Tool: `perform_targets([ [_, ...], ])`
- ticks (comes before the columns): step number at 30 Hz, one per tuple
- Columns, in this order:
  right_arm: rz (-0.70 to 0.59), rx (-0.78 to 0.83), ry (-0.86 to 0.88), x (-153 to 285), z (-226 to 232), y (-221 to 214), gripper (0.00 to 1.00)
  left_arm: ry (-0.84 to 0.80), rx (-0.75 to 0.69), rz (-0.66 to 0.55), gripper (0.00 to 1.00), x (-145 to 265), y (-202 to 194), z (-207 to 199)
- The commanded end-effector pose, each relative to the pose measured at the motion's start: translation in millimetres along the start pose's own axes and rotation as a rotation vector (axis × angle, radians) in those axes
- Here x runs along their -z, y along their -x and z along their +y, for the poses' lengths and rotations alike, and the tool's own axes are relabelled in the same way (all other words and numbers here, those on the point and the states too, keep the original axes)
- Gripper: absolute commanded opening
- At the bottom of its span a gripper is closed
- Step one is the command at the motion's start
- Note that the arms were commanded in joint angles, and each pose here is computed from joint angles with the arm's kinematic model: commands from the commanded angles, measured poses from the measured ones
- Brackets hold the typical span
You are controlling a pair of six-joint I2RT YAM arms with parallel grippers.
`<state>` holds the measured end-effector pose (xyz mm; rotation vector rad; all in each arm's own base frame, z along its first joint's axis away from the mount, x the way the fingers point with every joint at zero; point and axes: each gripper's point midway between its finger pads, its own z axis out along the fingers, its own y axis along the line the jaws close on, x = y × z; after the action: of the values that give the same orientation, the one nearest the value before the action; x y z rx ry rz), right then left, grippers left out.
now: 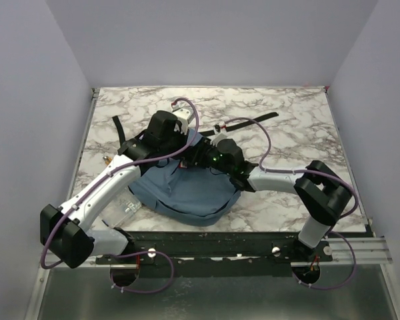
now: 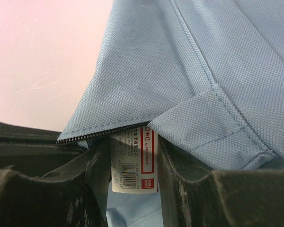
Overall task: Pack the student bag
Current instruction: Place the stationery in the student bag.
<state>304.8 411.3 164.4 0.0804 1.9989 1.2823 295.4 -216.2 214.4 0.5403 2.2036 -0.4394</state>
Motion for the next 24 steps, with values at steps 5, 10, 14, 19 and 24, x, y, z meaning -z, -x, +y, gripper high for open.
perform_targets([
  [5,-0.246,-0.252,0.181,9.4,22.1,36.7,0.41,-0.107,-0.017,-0.154,0.00,20.3,29.5,-23.5],
  [10,-0.228,-0.523,0.150,-1.5,30.2,37.3,0.33,-0.094,-0.020,-0.188,0.00,21.6,32.4,-20.8],
  [14,-0.254,-0.641,0.011,-13.0,16.4,33.9,0.36,-0.095,-0.015,-0.197,0.00,20.7,32.7,-21.6],
  [19,-0.204,-0.874,-0.134,-29.2,-11.2,10.7,0.39,-0.062,-0.020,-0.190,0.00,14.8,29.4,-17.8],
  [24,-0.190,-0.789,-0.320,-28.2,-24.9,3.1,0.61,-0.052,-0.019,-0.186,0.00,13.7,28.7,-15.9],
])
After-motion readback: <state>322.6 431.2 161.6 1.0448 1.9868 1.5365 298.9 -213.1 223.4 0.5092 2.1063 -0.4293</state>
